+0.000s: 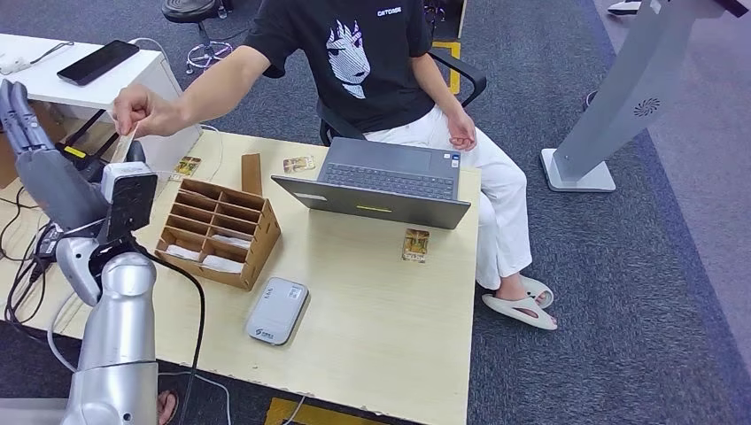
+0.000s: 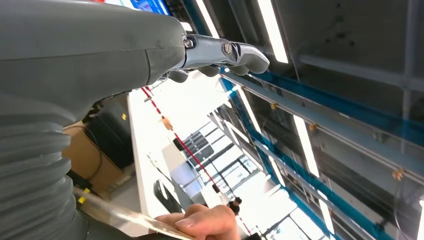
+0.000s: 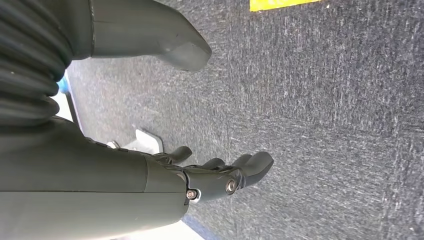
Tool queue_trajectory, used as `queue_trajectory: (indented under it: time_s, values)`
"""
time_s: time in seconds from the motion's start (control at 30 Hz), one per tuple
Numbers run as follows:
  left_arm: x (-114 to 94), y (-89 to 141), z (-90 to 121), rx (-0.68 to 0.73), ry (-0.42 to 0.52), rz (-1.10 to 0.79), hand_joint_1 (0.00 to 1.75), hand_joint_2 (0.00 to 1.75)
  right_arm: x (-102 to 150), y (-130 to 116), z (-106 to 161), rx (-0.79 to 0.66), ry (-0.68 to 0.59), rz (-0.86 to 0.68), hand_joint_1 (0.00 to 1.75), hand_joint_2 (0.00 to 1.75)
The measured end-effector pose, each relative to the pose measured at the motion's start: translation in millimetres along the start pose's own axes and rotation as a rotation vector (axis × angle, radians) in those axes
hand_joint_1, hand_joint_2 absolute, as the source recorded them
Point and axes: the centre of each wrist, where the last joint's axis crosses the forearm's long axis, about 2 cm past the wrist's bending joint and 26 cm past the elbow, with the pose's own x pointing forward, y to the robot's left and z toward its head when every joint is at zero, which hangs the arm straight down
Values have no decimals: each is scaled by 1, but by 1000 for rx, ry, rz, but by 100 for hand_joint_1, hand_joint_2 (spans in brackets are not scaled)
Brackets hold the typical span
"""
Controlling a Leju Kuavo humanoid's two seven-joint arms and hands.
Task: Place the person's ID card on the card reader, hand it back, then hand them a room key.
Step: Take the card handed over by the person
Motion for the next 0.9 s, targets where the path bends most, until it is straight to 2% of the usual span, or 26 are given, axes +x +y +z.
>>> queue_trajectory:
  time_s: [0.1,0.23,0.47,0.9]
  values:
    - [12,-15,-9,-47,-28,-11,4,175,1,-1,-1,8,-8,27,0,175]
    - [30,-35,-19,-119,-74,-33,175,175,2,-1,-1,22,-23,71,0,175]
    - [51,-56,-24,-224,-147,-74,175,175,3,-1,-1,44,-38,125,0,175]
    - [51,-64,-19,-269,-146,-77,175,175,3,0,0,46,-52,154,0,175]
